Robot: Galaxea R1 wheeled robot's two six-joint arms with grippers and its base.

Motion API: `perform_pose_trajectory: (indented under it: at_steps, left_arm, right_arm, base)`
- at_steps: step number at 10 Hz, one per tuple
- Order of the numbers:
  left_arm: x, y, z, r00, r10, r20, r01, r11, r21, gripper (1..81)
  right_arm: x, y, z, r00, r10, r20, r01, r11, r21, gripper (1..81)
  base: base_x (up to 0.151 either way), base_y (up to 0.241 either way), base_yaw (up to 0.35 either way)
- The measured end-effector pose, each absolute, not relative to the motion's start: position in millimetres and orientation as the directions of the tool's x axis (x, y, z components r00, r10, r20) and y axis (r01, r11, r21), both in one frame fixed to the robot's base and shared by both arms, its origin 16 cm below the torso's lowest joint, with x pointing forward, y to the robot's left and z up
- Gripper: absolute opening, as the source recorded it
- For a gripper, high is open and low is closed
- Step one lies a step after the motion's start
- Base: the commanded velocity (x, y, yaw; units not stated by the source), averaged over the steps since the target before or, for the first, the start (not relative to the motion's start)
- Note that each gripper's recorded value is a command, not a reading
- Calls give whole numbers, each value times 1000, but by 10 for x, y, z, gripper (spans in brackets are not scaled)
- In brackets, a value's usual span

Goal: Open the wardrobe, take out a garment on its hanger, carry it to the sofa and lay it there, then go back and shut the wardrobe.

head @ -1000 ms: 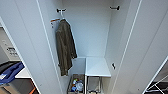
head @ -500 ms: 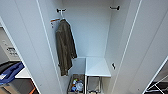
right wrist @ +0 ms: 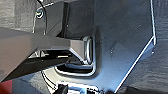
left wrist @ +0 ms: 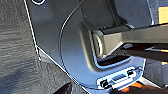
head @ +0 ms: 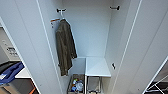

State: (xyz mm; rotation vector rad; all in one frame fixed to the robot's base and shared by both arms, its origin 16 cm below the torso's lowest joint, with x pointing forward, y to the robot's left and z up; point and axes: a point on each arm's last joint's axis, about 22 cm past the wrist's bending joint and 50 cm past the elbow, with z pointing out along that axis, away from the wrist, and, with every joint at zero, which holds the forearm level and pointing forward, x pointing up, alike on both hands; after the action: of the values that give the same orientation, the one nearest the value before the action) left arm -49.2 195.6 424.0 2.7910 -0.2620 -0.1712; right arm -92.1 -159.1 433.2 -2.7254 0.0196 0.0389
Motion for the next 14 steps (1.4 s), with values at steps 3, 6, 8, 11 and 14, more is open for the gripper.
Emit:
perform_pose_trajectory:
  at_steps: [3, 6, 8, 11, 14]
  left_arm:
    - [-247, 2178, 4377, 979, -204, -26, -179, -908, 380, 811]
    - [64, 2363, 4644, 980, -192, 51, -195, -879, 435, 811]
    - [383, 2704, 4893, 978, -180, 109, -210, -872, 443, 811]
    - [779, 3309, 5352, 970, -156, 186, -223, -875, 430, 811]
    - [1118, 3792, 5839, 963, -86, 254, -191, -886, 423, 811]
  right_arm:
    - [-668, -1659, 4497, 1000, -19, -3, -18, -878, -479, 811]
    - [-254, -2516, 4726, 997, -32, 66, 3, -882, -471, 811]
    - [-24, -3002, 4957, 991, -59, 123, 6, -881, -472, 811]
    - [515, -3600, 5280, 970, -121, 211, -9, -885, -466, 811]
    - [1010, -3932, 5651, 928, -200, 314, -17, -866, -499, 811]
  base:
    - [0, 0, 0]
    - [0, 0, 0]
    - [0, 0, 0]
    - [0, 0, 0]
    - [0, 0, 0]
